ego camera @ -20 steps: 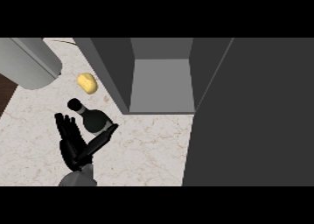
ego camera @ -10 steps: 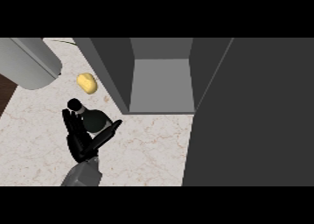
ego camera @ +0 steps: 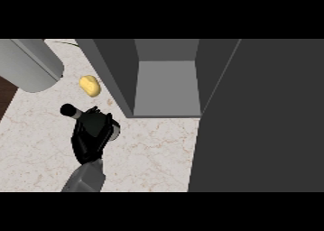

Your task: Pick up the wine, place it into the cabinet and close the cabinet

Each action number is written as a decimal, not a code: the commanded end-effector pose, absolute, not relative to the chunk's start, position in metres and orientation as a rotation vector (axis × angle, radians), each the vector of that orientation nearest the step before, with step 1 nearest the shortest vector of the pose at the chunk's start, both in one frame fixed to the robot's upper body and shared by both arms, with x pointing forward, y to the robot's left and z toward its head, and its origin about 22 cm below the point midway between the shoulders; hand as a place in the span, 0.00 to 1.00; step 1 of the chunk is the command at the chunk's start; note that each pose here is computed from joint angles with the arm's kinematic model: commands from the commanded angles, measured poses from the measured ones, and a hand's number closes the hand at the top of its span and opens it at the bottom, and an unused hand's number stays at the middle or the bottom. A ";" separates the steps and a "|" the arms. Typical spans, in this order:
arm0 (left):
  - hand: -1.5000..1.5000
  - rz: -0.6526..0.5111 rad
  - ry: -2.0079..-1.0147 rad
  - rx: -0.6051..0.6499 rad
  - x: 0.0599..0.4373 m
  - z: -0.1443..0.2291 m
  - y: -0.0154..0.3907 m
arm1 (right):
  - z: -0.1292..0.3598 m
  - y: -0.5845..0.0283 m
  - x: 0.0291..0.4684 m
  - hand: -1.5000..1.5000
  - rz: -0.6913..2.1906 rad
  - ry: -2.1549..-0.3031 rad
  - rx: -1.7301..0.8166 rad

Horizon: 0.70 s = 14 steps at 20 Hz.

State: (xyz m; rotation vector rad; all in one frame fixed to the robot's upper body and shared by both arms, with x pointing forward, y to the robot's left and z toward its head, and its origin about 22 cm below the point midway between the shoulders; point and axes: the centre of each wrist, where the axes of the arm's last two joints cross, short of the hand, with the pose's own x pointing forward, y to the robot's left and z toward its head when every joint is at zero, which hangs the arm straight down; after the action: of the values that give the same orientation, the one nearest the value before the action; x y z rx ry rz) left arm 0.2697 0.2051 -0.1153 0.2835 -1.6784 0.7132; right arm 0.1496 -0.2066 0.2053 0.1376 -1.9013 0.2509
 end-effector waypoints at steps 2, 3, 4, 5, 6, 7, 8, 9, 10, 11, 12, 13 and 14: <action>1.00 0.600 -1.697 0.244 0.276 -0.121 0.195 | 0.219 -0.209 0.132 0.00 0.228 -1.931 0.184; 1.00 0.626 -1.696 0.258 0.272 -0.130 0.205 | 0.214 -0.219 0.111 0.00 0.247 -1.942 0.178; 1.00 0.560 -1.707 0.299 0.280 -0.129 0.196 | 0.213 -0.209 0.124 0.00 0.239 -1.936 0.190; 1.00 0.498 -1.706 0.338 0.278 -0.125 0.202 | 0.220 -0.213 0.120 0.00 0.261 -1.949 0.186; 1.00 0.459 -1.724 0.383 0.280 -0.118 0.206 | 0.213 -0.219 0.134 0.00 0.250 -1.940 0.180; 1.00 0.358 -1.729 0.300 0.274 -0.126 0.203 | 0.219 -0.210 0.123 0.00 0.240 -1.950 0.195; 1.00 0.312 -1.720 0.225 0.280 -0.118 0.219 | 0.210 -0.209 0.129 0.00 0.247 -1.942 0.178; 1.00 0.216 -1.713 0.170 0.272 -0.116 0.251 | 0.213 -0.214 0.135 0.00 0.252 -1.943 0.176; 1.00 0.160 -1.704 0.082 0.262 -0.122 0.257 | 0.212 -0.208 0.132 0.00 0.235 -1.939 0.176; 1.00 0.090 -1.702 0.006 0.251 -0.125 0.266 | 0.210 -0.211 0.134 0.00 0.233 -1.934 0.177; 1.00 0.036 -1.680 -0.067 0.249 -0.119 0.293 | 0.209 -0.207 0.136 0.00 0.249 -1.927 0.186; 1.00 0.017 -1.709 -0.109 0.244 -0.118 0.294 | 0.204 -0.203 0.141 0.00 0.229 -1.931 0.173; 1.00 0.046 -1.714 -0.121 0.248 -0.107 0.313 | 0.209 -0.213 0.137 0.00 0.240 -1.948 0.175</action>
State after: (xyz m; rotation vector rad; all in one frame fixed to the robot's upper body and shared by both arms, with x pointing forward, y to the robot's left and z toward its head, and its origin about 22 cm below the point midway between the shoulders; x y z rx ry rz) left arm 0.2678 0.2688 -0.1100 0.0124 -1.7829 0.1766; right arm 0.1505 -0.2063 0.2024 0.1469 -1.9091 0.2454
